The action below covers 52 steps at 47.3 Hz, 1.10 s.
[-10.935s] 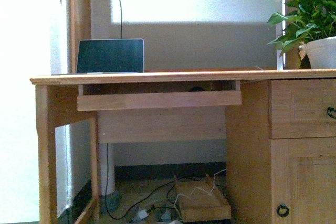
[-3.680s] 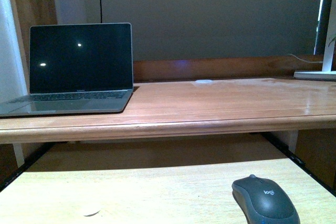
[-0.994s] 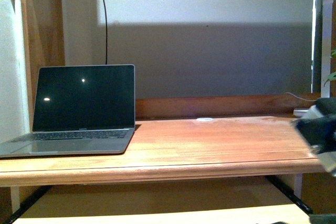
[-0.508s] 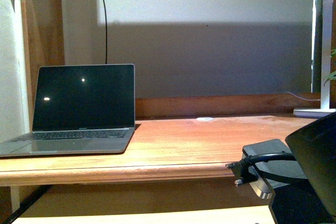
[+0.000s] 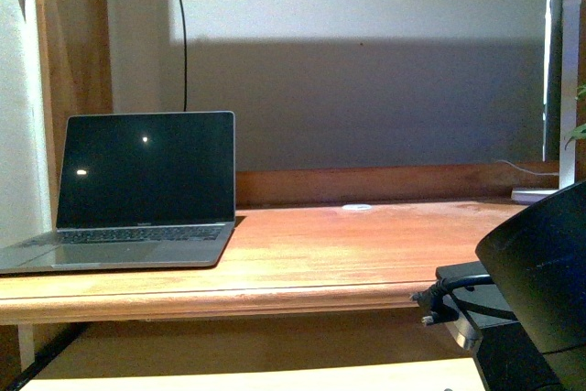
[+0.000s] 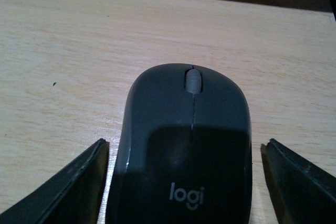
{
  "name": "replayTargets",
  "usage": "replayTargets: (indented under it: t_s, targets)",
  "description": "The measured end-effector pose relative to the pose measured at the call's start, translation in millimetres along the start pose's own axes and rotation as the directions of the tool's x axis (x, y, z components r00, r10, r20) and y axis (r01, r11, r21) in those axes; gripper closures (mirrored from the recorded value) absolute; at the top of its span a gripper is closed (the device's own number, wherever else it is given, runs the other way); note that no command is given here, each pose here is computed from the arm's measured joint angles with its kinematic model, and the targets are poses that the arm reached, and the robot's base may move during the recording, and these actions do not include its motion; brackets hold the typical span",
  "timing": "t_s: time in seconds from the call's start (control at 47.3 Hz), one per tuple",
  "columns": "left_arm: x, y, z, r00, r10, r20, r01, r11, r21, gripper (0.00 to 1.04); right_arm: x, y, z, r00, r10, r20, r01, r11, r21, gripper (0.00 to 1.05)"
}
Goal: Place mouse
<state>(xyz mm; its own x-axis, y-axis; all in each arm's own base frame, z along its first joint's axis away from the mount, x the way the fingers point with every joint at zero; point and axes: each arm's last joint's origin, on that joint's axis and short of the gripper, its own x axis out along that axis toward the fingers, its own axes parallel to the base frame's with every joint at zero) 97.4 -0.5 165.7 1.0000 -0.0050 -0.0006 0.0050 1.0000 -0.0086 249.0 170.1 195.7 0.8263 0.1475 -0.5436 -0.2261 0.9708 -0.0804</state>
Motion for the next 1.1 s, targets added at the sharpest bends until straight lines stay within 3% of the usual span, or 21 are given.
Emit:
replayTargets:
  t_s: [0.212,0.465,0.719,0.825,1.1]
  targets:
    - [0.0,0.0,0.0,1.0,0.0,0.0,0.0,1.0,0.0,0.08,0.6,-3.9,2.0,1.0,-0.008,0.008,0.007,1.0,0.03,0.49]
    - [0.0,0.0,0.0,1.0,0.0,0.0,0.0,1.0,0.0,0.08,-26.3,-11.3,26.0,0.995,-0.013,0.094,0.007,0.998,0.064,0.5]
    - [0.0,0.0,0.0,1.0,0.0,0.0,0.0,1.0,0.0,0.08,-55.6,-1.0,98.0,0.967,0.029,0.252,-0.057,0.993,0.105,0.5]
    - [0.0,0.0,0.0,1.0,0.0,0.0,0.0,1.0,0.0,0.08,-37.4,20.7,131.7,0.967,0.059,0.248,-0.086,0.991,0.1,0.5]
    - [0.0,0.0,0.0,1.0,0.0,0.0,0.0,1.0,0.0,0.08,22.6,55.5,176.0,0.976,-0.005,0.22,-0.018,0.995,0.099,0.5]
